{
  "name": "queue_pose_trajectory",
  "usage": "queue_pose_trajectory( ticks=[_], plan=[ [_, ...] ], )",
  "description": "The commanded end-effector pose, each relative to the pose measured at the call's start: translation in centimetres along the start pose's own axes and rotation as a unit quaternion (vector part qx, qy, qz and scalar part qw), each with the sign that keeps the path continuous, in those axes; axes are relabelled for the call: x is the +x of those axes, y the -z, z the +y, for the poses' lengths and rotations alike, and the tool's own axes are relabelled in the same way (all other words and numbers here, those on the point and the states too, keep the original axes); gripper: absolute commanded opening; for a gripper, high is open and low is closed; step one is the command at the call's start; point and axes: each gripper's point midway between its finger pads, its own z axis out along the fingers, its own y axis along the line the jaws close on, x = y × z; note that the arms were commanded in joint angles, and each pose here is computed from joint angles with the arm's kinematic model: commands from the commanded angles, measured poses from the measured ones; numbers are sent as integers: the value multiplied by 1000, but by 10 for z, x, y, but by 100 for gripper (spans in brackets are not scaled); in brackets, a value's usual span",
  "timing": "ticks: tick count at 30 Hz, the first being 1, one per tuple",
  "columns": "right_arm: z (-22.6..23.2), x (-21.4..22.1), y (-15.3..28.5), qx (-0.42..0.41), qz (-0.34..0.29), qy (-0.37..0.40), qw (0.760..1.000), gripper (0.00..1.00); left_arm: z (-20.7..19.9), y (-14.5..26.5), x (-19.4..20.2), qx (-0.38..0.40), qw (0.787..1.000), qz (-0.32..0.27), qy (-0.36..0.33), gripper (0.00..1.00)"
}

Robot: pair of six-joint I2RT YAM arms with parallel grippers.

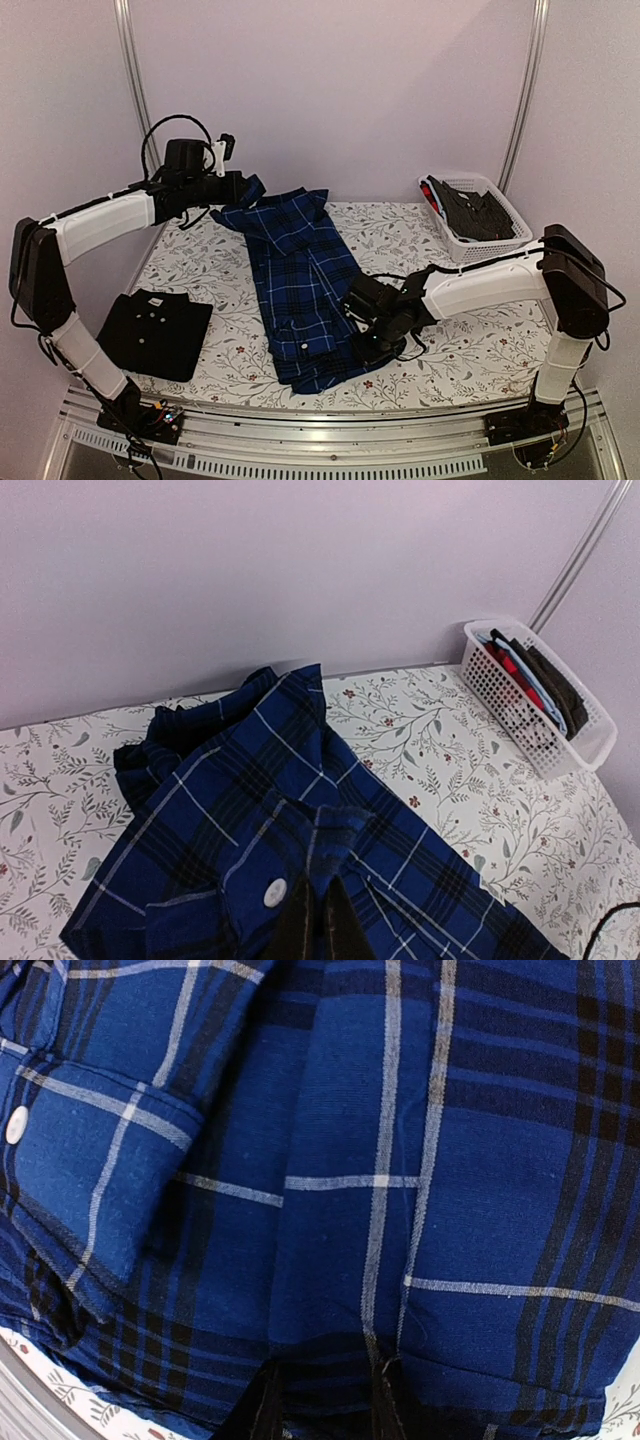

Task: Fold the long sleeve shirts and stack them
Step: Adjust the corner of the shirt on the rectangle-folded shirt.

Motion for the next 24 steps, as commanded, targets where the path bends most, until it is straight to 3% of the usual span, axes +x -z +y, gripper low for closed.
queue_pose_trajectory(
  ticks=[1,7,10,24],
  plan=[
    [-2,4,-5,17,9,-5,1000,32,3,-3,-6,0,1000,-3,-3,0],
    [2,5,-2,13,13,-1,1000,44,4,-5,-5,1,1000,-2,-1,0],
    [5,2,1,11,8,1,1000,44,4,-6,-4,2,1000,0,0,0],
    [3,-14,19,30,-8,1,1000,8,4,-6,-4,4,1000,1,-1,0]
  ],
)
